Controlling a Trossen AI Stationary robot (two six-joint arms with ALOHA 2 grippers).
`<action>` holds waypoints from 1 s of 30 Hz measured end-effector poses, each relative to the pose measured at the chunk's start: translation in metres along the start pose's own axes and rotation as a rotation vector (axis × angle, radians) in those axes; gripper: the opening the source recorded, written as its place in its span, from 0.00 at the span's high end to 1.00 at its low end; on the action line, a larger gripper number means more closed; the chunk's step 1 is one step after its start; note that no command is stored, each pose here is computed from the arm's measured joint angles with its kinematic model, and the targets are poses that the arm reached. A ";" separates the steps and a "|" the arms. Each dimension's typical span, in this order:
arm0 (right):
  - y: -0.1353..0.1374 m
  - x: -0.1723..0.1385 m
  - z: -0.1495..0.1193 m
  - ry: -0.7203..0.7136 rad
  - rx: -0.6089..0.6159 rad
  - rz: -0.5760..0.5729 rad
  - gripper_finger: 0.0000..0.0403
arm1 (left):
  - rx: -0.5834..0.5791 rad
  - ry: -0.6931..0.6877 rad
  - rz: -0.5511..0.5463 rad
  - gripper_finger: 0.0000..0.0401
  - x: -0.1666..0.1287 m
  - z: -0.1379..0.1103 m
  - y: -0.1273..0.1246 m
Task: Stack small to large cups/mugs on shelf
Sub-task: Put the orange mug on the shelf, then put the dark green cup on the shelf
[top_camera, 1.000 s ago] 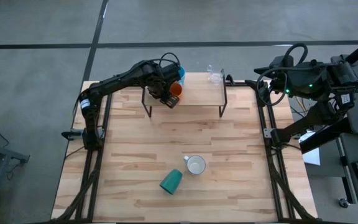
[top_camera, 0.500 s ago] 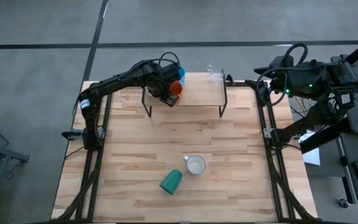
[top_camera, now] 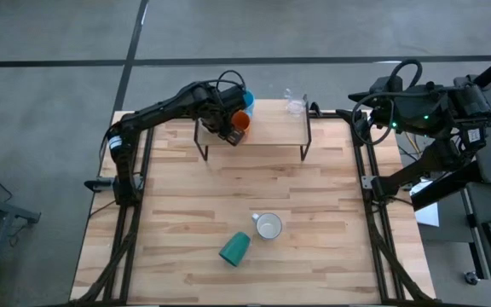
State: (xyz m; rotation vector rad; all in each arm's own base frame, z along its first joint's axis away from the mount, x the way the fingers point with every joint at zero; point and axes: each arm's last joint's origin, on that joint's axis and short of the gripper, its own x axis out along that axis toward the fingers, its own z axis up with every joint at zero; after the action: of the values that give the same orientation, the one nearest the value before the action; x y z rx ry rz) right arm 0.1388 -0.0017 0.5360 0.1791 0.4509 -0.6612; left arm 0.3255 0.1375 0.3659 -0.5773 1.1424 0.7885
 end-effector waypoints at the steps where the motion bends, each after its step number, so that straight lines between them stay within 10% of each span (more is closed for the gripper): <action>1: 0.000 0.000 0.000 0.000 0.000 0.000 0.35 | 0.000 -0.003 -0.002 0.73 -0.001 0.000 0.000; 20: 0.004 0.006 -0.003 0.021 -0.018 -0.010 0.35 | -0.015 -0.053 -0.053 0.73 -0.040 -0.016 0.015; 30: 0.011 0.019 0.016 -0.064 0.001 0.092 0.35 | -0.102 -0.085 -0.363 0.73 -0.108 -0.054 0.035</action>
State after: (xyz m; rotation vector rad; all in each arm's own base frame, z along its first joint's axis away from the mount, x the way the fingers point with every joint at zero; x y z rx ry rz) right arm 0.1649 -0.0086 0.5417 0.1777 0.3788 -0.5753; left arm 0.2444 0.0908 0.4503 -0.8026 0.8891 0.5536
